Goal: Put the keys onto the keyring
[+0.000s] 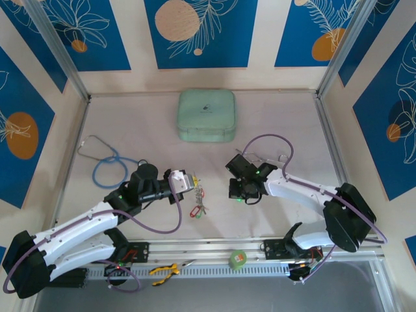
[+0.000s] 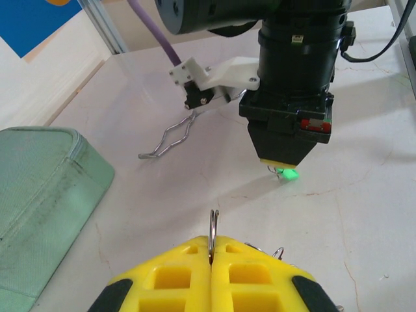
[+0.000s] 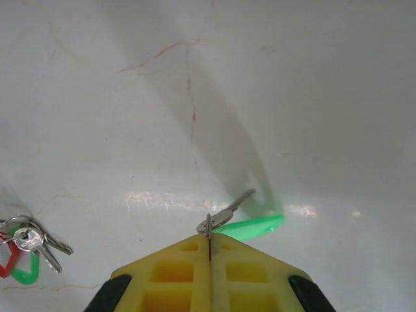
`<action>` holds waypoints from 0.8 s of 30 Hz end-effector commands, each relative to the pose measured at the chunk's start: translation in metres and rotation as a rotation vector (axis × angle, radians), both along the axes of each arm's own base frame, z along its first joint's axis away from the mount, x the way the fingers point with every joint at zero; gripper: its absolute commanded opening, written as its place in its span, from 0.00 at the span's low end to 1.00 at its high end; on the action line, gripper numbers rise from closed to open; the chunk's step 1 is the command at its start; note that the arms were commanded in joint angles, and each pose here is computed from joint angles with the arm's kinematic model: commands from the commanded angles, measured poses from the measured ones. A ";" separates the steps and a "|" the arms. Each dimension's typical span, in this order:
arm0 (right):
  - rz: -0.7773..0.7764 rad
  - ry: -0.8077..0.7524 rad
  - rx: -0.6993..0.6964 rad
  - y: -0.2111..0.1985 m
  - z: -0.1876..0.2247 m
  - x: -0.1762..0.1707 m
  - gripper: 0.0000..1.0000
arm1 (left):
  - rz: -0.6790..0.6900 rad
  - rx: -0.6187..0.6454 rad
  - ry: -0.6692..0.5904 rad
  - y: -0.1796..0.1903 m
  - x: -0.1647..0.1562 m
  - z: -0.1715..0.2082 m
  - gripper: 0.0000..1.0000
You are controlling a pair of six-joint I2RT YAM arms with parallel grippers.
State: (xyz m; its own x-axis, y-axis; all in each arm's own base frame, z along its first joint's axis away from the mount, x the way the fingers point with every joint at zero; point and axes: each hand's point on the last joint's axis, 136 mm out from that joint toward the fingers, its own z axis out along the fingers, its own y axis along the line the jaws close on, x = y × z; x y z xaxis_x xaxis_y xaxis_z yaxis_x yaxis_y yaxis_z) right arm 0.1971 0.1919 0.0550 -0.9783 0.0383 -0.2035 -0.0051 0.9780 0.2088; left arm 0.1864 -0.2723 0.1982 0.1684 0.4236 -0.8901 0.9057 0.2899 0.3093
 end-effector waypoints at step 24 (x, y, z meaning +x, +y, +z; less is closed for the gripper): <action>0.118 0.115 0.057 0.038 -0.016 0.029 0.00 | -0.013 0.012 -0.035 -0.001 -0.001 0.002 0.00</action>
